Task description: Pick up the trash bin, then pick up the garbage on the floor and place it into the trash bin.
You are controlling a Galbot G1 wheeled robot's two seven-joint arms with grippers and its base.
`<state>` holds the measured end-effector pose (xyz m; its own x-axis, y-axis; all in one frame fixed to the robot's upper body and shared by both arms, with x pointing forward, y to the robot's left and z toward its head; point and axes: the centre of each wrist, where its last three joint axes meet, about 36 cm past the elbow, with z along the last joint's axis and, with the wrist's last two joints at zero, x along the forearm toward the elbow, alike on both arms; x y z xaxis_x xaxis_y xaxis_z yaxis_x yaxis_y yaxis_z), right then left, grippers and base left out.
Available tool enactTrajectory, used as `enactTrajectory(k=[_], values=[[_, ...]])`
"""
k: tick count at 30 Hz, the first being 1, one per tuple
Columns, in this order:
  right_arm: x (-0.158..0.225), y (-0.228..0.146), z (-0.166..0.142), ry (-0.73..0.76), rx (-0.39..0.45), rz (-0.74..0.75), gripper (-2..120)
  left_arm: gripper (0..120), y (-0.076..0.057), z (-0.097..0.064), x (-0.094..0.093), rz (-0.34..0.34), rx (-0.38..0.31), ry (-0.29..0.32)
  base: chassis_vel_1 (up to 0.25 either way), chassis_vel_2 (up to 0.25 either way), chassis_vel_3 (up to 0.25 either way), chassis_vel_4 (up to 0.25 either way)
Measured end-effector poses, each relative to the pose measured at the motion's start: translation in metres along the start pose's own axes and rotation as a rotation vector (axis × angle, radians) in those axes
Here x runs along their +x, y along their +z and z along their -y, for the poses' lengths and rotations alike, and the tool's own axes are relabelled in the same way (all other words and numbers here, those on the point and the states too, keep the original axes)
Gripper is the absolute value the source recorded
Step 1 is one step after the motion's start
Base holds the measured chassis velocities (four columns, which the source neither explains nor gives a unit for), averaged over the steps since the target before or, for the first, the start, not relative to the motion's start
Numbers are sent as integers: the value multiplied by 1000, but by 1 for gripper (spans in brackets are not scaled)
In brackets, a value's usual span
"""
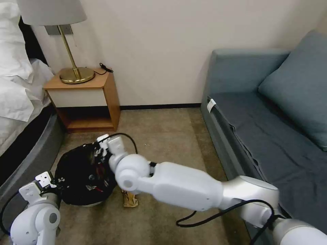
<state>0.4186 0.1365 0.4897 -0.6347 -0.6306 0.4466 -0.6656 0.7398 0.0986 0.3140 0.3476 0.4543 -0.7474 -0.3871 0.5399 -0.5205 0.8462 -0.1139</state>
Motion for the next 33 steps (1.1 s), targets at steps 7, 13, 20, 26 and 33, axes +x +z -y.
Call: enactTrajectory(k=[7,13,20,26,33], values=[[3,1,-5,-9,12,15,0,3,0,0,0,-1,-2,-1,0,0,0,0],[11,-8,36,52,93,113,20,3,-1,-2,0,3,-5,-5,0,0,0,0],[29,-10,84,125,131,117,42,3,-10,-12,-2,21,-3,-23,0,0,0,0],[28,48,108,165,115,-135,67,3,-19,-24,-3,41,13,-39,0,0,0,0],[19,88,85,75,85,-345,90,3,-21,-27,-3,42,19,-44,0,0,0,0]])
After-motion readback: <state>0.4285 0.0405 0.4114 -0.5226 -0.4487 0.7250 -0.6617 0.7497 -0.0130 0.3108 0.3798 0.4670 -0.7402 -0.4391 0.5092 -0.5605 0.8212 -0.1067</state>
